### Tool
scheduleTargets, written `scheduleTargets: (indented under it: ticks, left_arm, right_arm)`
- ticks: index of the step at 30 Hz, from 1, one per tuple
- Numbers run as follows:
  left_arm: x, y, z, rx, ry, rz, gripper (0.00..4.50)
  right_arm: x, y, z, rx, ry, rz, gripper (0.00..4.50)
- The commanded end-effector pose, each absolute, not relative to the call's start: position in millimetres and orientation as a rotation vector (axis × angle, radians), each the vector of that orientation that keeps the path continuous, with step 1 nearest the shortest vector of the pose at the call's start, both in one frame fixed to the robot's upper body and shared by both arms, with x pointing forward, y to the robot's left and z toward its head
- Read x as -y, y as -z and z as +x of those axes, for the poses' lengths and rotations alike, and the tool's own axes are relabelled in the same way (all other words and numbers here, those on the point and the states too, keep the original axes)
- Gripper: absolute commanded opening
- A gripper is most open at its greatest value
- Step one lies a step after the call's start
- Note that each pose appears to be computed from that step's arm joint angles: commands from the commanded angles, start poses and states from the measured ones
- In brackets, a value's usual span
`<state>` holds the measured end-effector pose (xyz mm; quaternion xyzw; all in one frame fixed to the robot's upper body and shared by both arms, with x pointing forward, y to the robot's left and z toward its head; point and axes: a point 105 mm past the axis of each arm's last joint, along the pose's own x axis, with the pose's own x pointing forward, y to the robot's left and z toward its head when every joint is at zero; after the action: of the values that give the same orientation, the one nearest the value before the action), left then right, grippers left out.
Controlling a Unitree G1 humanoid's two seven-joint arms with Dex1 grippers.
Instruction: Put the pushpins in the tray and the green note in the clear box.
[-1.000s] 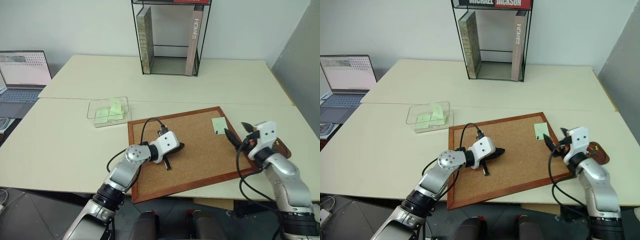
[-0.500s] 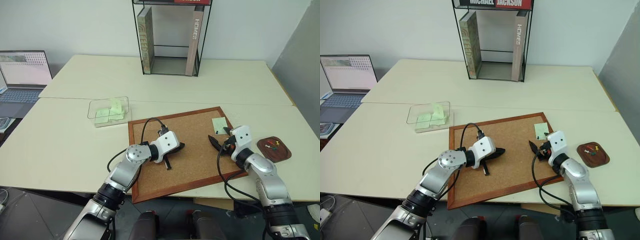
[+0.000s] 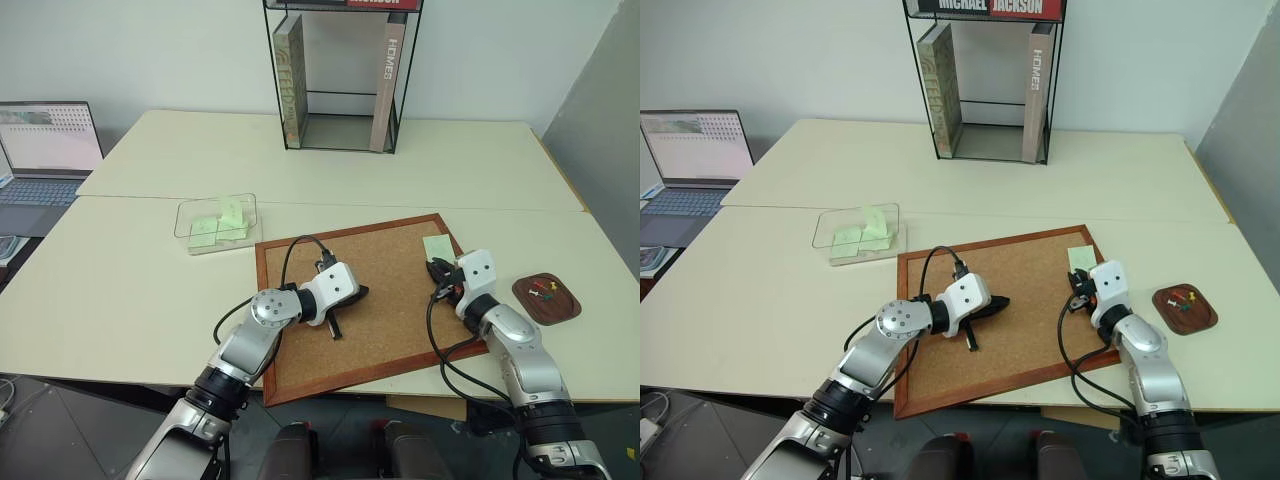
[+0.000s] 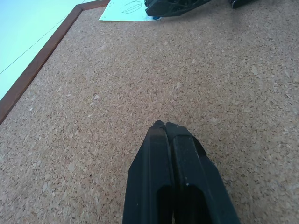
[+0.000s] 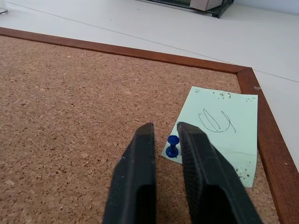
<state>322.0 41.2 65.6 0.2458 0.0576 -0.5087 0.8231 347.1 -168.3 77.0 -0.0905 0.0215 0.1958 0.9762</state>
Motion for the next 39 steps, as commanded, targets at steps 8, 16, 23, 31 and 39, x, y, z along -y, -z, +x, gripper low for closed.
scheduleTargets:
  ticks: [8,16,23,31,39]
  left_arm:
    - [-43.8,-36.7,312.8,-0.234,1.111,0.548,0.0]
    - [-43.7,-35.4,312.7,-0.239,1.113,0.548,0.0]
    - [-39.7,-42.4,315.3,-0.199,1.103,0.526,0.0]
    - [-25.0,-116.4,317.2,0.044,1.153,0.373,0.61]
    - [-32.1,-162.0,317.6,0.17,1.205,0.403,2.21]
  right_arm:
    - [163.4,-107.8,348.0,0.021,-0.409,-0.181,0.04]
    - [157.7,-133.8,338.6,0.107,-0.453,-0.17,0.04]
    - [160.4,-145.5,334.9,0.126,-0.46,-0.178,0.04]
    - [155.3,-162.2,326.2,0.116,-0.541,-0.211,0.0]
    - [145.1,-176.6,320.4,0.071,-0.602,-0.217,0.0]
